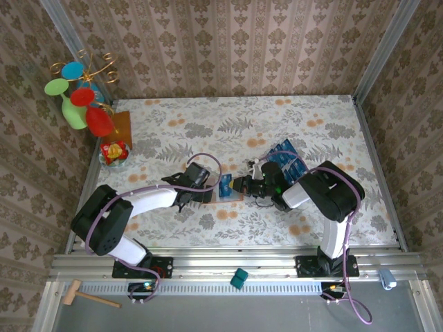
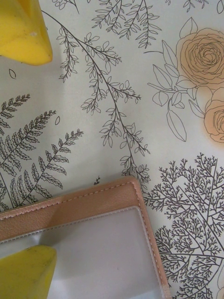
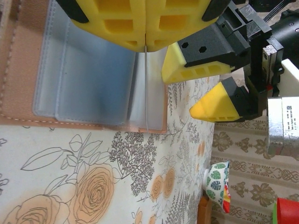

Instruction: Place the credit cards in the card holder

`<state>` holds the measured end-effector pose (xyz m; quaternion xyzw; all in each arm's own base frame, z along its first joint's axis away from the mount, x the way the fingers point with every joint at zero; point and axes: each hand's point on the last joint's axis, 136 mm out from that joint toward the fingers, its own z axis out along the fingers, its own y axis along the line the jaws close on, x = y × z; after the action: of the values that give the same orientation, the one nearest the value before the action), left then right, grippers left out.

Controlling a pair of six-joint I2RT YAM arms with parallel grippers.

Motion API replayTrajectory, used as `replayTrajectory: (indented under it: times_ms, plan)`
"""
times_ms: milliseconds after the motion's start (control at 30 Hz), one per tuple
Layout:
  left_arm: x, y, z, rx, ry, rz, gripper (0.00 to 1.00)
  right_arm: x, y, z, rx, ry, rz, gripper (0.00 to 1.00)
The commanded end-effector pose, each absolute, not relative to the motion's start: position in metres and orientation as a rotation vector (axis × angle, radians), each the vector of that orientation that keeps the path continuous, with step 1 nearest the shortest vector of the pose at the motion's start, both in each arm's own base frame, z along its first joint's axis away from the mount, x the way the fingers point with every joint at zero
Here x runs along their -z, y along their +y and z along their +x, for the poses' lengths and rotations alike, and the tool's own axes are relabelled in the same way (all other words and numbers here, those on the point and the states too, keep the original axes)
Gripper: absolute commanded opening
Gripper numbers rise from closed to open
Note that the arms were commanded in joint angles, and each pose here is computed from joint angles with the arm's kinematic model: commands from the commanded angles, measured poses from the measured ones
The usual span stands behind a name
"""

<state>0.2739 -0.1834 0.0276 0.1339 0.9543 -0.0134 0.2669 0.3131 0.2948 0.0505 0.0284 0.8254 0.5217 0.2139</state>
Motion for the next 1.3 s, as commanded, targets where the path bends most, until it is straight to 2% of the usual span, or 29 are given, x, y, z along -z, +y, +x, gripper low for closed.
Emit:
replayTrajectory:
  times_ms: [0, 1267]
  plan:
    - [-0.021, -0.172, 0.263, -0.032, 2.617, 0.370, 1.00, -0.059, 0.304, 0.316, -1.484, 2.250, 0.037, 0.00]
    - [-0.023, -0.171, 0.263, -0.036, 2.613, 0.371, 1.00, -0.032, 0.291, 0.308, -1.468, 2.287, 0.100, 0.00]
